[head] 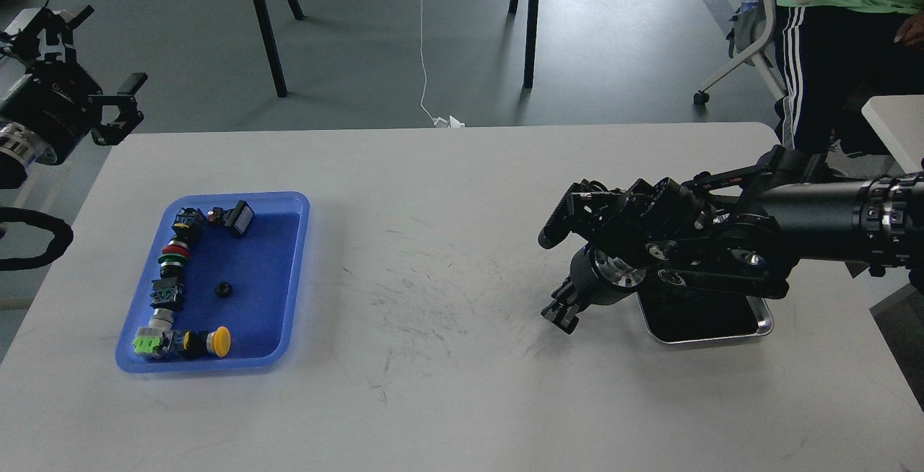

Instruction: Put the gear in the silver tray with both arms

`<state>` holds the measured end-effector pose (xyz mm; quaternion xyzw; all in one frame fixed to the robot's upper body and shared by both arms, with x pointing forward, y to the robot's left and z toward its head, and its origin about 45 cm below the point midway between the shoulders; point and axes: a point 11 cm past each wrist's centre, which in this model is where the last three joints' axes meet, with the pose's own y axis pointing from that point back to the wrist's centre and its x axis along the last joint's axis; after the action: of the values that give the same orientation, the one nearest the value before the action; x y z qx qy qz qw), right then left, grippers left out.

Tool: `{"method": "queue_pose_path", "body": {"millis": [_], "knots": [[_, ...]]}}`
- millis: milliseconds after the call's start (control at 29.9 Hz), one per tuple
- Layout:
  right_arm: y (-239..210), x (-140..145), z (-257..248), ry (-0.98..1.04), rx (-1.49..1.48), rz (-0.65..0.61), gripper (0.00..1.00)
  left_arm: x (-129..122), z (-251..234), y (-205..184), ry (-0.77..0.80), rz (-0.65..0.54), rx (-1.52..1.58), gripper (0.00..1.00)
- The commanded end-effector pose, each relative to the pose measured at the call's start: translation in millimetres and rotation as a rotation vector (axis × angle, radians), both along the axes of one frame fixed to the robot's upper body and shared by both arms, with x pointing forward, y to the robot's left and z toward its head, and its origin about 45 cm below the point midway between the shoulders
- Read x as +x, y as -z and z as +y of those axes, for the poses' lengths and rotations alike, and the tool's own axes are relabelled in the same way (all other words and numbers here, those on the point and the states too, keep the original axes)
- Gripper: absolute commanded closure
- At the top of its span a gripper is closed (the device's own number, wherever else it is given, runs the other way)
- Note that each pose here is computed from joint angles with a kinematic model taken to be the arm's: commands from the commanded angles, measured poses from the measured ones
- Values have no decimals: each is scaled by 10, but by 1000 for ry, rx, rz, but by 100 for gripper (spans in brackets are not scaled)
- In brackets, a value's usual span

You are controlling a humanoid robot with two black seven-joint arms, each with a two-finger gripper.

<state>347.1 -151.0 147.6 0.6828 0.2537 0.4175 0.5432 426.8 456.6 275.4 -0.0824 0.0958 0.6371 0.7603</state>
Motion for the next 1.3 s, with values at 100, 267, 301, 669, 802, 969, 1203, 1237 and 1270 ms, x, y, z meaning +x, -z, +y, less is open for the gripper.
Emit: {"method": "queue_pose_path", "body": {"millis": [100, 267, 301, 669, 802, 969, 1203, 1237, 1270], "knots": [[-49, -42, 12, -12, -8, 53, 66, -1, 3, -1, -1, 0, 1, 1], [-128, -2, -13, -9, -3, 49, 63, -1, 3, -1, -1, 0, 1, 1], [-143, 18, -54, -2, -5, 47, 63, -5, 10, 6, -3, 2, 1, 1], [-259, -4, -218, 6, -2, 64, 60, 0, -7, 13, -1, 2, -1, 1], [-289, -22, -205, -2, 7, 75, 59, -2, 0, 9, -2, 2, 0, 1], [-254, -65, -244, -18, -12, 84, 57, -8, 6, 12, -2, 3, 1, 1], [-192, -91, -294, -15, -28, 94, 56, -6, -11, 30, 1, 5, -3, 1], [-188, -94, -300, -13, -27, 96, 56, -4, -18, 33, 2, 5, -4, 1], [-181, -99, -297, -14, -28, 96, 56, -3, -26, 41, 4, 7, -4, 1]]}}
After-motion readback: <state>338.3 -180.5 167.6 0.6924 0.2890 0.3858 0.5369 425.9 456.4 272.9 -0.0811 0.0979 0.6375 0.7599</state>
